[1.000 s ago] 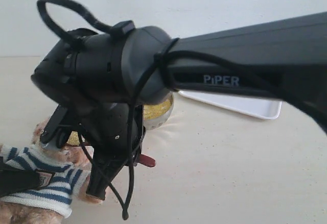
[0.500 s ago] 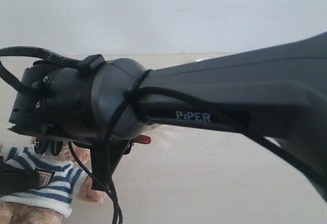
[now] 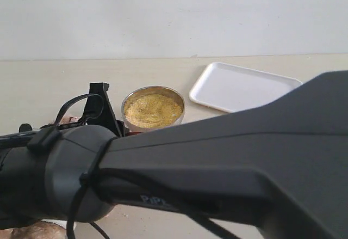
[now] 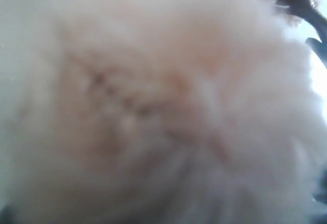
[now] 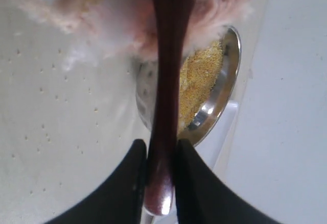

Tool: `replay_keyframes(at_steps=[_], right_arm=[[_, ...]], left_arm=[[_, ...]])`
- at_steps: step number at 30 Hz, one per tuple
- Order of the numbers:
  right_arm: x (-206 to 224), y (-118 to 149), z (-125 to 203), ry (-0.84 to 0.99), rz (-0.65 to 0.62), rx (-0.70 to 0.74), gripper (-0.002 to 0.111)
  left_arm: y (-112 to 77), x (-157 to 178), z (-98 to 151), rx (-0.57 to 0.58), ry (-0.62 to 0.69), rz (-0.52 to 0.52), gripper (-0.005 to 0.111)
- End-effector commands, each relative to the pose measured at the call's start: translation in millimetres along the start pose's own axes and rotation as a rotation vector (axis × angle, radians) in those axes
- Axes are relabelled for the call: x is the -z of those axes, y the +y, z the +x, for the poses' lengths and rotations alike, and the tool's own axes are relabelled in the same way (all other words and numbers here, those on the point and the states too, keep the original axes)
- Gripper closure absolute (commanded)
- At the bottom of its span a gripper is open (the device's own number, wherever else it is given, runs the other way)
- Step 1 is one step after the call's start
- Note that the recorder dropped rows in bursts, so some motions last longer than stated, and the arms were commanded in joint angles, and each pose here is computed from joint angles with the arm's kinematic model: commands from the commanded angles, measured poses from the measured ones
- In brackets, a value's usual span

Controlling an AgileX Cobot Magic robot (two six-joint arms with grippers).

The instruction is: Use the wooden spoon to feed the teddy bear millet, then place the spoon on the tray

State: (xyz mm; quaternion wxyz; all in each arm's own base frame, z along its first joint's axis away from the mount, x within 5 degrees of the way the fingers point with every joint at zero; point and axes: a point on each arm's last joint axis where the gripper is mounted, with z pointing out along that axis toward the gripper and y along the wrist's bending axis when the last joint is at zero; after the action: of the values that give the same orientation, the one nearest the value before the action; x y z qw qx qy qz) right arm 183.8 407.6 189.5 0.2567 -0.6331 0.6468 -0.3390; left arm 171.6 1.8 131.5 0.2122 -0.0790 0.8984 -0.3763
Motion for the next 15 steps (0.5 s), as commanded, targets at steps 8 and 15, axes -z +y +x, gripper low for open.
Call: replay_keyframes(at_steps=[8, 15], right_arm=[[3.0, 11.8, 5.7, 0.01, 0.021, 0.005, 0.107], [-2.7, 12.0, 15.2, 0.034, 0.032, -0.044, 0.107]], left_arm=[[-2.6, 1.0, 0.4, -0.001, -0.008, 0.02, 0.101], [-2.4, 1.0, 0.3, -0.001, -0.009, 0.018, 0.101]])
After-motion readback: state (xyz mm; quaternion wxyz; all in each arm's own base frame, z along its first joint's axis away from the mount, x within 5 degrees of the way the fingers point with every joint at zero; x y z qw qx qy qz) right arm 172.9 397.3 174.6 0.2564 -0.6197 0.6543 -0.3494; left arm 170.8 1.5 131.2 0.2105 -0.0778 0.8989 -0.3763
